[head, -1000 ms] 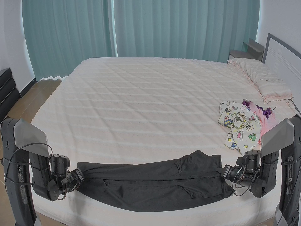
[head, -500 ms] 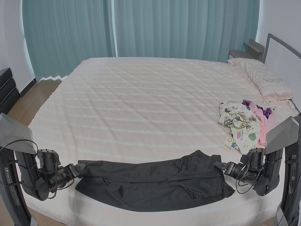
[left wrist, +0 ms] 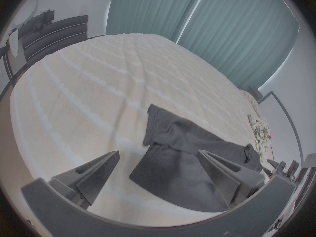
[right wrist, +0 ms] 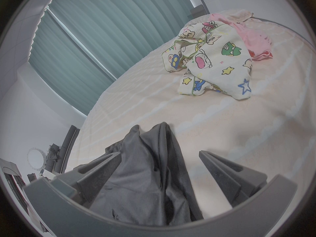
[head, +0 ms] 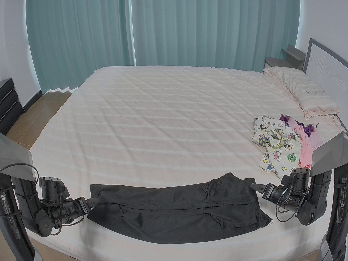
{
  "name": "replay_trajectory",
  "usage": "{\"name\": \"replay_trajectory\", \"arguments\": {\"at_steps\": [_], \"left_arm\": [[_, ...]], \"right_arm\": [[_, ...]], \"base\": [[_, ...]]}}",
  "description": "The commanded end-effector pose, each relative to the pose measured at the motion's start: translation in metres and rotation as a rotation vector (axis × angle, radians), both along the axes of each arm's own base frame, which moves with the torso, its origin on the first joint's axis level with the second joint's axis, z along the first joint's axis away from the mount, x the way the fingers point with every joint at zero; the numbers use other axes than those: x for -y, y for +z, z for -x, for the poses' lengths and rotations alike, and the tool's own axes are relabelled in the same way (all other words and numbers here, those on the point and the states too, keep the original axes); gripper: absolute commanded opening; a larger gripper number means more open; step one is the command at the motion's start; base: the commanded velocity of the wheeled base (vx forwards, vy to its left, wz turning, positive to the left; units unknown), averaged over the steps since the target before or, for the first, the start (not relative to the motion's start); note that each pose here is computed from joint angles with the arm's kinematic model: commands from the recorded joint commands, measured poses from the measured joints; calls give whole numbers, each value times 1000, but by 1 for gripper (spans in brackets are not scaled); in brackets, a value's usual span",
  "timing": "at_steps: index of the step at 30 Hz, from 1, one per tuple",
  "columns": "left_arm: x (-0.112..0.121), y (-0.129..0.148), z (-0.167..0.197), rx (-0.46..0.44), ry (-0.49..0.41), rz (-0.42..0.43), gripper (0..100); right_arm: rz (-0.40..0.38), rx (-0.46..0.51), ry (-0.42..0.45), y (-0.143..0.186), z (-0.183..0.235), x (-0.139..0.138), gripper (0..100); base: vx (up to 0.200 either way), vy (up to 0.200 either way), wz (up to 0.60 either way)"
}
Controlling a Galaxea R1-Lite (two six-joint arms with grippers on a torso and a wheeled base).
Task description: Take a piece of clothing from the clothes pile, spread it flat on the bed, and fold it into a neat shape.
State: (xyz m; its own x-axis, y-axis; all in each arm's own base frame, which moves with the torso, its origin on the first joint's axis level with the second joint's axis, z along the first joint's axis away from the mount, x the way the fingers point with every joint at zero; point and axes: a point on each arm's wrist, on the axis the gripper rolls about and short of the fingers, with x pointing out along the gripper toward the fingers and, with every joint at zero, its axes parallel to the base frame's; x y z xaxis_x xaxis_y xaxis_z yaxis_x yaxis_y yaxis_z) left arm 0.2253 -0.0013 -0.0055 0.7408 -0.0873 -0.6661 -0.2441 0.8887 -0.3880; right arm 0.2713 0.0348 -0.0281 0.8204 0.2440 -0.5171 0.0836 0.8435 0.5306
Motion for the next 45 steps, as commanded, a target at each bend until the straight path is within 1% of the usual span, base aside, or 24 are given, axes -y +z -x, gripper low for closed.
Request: {"name": "replay_trajectory", "arguments": {"at_steps": [1,2,9,11,14,15,17,22,24,27,28,29,31,36,42,45], "left_arm": [[1,-5,3,-31,-12,-5,100],[2,-6,4,-33,-25,-11,100],[2,-13,4,-64,-36,-7,100],[7,-19,5,-87,-63,0,100],[10,-23,3,-99,-73,3,100],[13,-29,1,-117,-78,0,100],[14,-34,-1,-124,-78,-6,100],[17,-36,-5,-108,-67,7,100],[17,-38,-11,-84,-57,8,100],[17,-40,-16,-71,-29,-16,100],[16,-44,-18,-74,-8,-37,100],[16,-44,-18,-74,-8,-37,0],[16,-49,-19,-88,18,-64,0],[14,-43,-12,-90,40,-90,0],[15,-29,-5,-66,33,-96,0],[14,-30,1,-87,20,-111,0]], "right_arm": [[-2,13,4,1,-1,-1,100],[-2,12,4,1,0,-1,100],[-2,10,8,0,-1,-2,100],[-1,9,8,0,-1,-2,100],[-1,7,9,0,0,-3,100],[-1,6,15,-1,0,-4,100],[-1,6,20,-1,0,-5,100],[-1,7,21,0,0,-6,100],[-2,5,21,-1,0,-6,100],[-1,4,23,-1,1,-6,100],[-1,6,23,-1,1,-6,100],[-1,6,23,-1,1,-6,100],[-1,4,21,-1,1,-6,100],[-1,4,21,-1,1,-6,100],[-2,5,21,-1,0,-6,100],[-2,5,22,-1,1,-6,100]], "base": [[0,0,0],[0,0,0],[0,0,0],[0,0,0],[0,0,0],[0,0,0],[0,0,0],[0,0,0],[0,0,0],[0,0,0],[0,0,0],[0,0,0],[0,0,0],[0,0,0],[0,0,0],[0,0,0]]}}
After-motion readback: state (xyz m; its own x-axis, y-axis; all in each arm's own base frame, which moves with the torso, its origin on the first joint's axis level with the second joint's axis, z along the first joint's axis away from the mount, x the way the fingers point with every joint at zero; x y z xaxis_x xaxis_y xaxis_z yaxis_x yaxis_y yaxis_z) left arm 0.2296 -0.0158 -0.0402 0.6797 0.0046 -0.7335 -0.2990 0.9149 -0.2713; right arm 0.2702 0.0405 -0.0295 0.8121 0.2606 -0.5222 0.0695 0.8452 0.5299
